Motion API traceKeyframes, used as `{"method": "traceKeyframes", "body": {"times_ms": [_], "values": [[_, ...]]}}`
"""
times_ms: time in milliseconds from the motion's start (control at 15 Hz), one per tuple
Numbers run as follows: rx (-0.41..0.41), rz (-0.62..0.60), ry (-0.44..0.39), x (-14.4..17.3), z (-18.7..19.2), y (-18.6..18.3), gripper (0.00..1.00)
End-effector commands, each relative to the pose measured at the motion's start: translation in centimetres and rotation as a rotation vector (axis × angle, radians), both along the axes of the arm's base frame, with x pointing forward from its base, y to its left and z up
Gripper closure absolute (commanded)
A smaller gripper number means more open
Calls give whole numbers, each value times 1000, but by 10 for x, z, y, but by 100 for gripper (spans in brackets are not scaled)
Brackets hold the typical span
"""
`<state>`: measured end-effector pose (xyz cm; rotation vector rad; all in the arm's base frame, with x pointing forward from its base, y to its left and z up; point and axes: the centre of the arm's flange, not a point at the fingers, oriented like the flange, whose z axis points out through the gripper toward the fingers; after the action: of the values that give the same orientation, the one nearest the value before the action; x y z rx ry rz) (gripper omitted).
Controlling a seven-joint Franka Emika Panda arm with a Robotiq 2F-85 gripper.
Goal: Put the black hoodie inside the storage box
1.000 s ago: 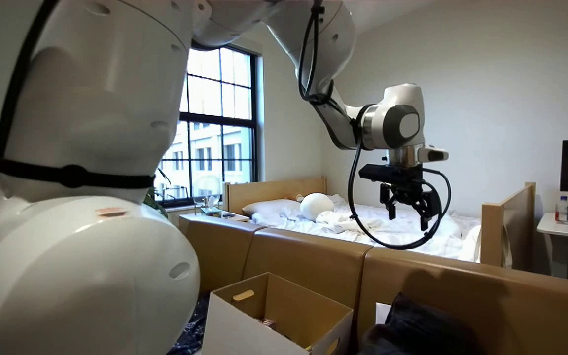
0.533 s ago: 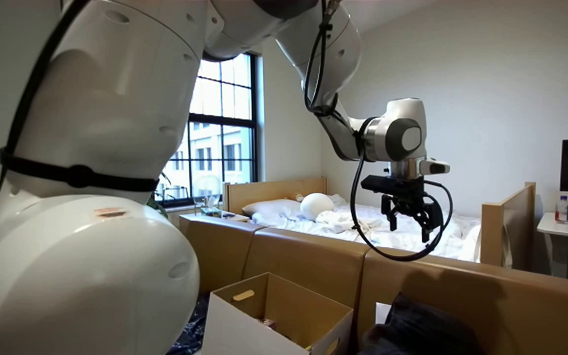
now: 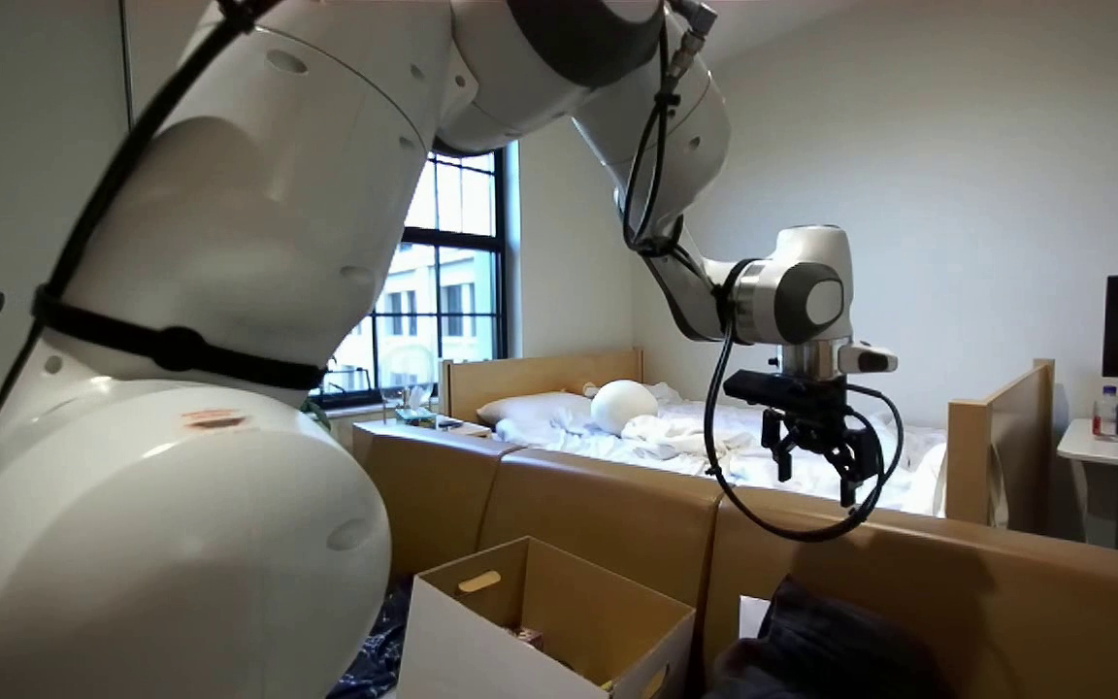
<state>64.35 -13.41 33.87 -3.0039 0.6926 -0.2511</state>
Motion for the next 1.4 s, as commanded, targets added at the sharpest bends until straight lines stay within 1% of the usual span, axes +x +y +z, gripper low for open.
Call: {"method": "traceKeyframes", "body": {"times_ms": [0, 67, 333, 600, 733, 867, 1200, 1267, 1333], "values": [[2, -12, 31, 42, -46, -17, 0], [25, -5, 21, 50, -63, -18, 0], [21, 11, 83, 70, -130, -18, 0], [10, -6, 103, 86, -195, -19, 0], [9, -3, 105, 91, -216, -19, 0], [4, -6, 124, 95, -236, -20, 0], [-11, -23, 165, 92, -264, -20, 0], [-6, -28, 179, 91, -266, -21, 25], [-9, -32, 189, 91, -268, -21, 26]]}}
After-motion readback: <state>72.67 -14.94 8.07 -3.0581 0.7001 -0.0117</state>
